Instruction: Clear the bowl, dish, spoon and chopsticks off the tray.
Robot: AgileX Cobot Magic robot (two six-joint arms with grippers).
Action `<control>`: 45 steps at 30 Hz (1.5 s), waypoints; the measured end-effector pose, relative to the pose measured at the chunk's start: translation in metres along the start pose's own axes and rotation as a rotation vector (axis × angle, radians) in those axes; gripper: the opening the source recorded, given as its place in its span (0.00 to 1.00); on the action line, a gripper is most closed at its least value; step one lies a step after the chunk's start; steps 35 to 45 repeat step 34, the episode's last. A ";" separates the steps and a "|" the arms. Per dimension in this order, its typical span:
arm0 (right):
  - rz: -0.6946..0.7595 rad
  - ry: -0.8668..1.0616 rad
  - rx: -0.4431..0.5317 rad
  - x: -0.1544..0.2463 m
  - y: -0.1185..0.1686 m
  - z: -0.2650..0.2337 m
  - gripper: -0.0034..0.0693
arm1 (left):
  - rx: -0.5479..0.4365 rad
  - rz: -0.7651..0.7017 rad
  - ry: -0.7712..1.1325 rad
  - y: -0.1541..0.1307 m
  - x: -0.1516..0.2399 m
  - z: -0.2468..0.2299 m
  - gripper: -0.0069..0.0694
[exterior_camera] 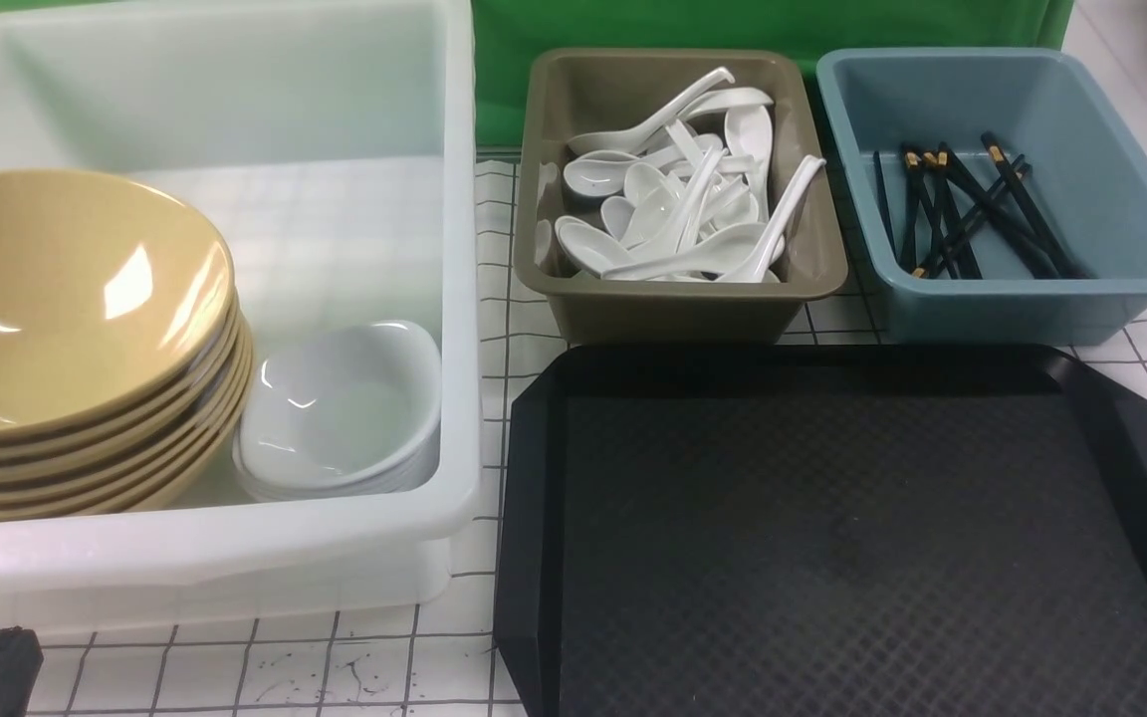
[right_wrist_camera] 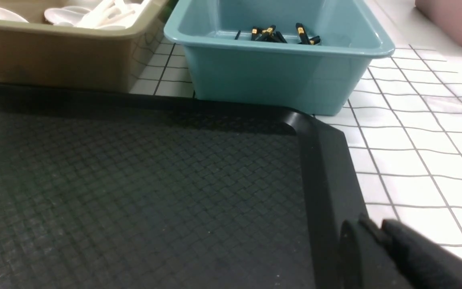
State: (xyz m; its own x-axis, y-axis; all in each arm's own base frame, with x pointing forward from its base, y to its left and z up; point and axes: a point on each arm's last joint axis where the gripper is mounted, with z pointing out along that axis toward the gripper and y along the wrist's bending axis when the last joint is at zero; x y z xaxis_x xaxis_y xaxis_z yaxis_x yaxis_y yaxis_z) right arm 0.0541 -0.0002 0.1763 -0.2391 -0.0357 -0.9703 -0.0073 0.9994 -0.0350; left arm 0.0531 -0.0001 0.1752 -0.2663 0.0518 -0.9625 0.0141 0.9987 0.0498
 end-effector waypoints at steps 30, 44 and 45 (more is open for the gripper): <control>0.000 0.000 0.000 0.000 0.000 0.000 0.21 | 0.000 -0.002 0.002 0.000 0.000 0.000 0.07; 0.000 0.000 0.000 0.000 0.000 0.000 0.22 | 0.000 -0.002 0.002 0.000 0.000 0.000 0.07; 0.000 0.000 0.000 0.000 0.000 0.000 0.22 | 0.000 -0.002 0.002 0.000 0.000 0.000 0.07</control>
